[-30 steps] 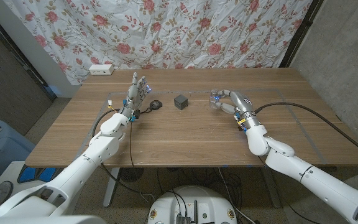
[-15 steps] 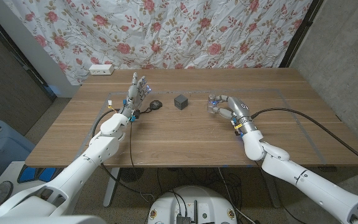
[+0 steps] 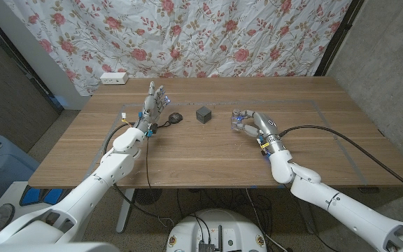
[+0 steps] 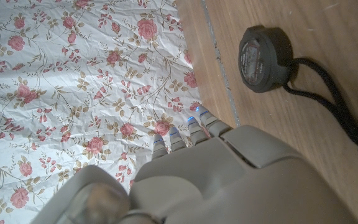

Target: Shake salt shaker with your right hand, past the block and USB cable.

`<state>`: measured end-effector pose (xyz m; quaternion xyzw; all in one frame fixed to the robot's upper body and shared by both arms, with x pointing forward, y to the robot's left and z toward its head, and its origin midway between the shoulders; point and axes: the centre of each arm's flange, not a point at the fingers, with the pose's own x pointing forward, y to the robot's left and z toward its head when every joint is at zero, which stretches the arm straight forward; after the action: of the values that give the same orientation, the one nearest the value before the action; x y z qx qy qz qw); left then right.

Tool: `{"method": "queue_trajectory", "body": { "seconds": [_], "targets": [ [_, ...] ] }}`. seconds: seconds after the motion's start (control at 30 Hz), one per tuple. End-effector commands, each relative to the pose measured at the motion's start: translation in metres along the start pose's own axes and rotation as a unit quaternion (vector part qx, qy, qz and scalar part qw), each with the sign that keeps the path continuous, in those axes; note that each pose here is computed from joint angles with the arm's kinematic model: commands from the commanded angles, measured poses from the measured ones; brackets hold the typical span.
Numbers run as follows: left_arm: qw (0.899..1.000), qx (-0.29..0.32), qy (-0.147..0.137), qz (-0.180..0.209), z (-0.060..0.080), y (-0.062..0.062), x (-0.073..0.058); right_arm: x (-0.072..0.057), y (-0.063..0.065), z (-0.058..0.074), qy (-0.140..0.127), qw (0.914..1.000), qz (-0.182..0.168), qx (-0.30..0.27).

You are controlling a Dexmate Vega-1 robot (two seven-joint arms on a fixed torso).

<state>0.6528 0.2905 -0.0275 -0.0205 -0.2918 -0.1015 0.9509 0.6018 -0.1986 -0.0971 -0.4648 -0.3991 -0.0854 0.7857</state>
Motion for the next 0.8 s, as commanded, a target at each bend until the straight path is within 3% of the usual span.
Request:
{"method": "queue_trajectory", "body": {
  "seconds": [0.03,0.8],
  "targets": [
    [1.000,0.000,0.000,0.000,0.0001,0.0000,0.0000,-0.0029,0.0124,-0.0003,0.001,0.9999,0.011,-0.001],
    [1.000,0.000,0.000,0.000,0.0002,0.0001,0.0000,-0.0026,0.0223,-0.0026,0.002,0.9991,0.040,-0.014]
  ]
}}
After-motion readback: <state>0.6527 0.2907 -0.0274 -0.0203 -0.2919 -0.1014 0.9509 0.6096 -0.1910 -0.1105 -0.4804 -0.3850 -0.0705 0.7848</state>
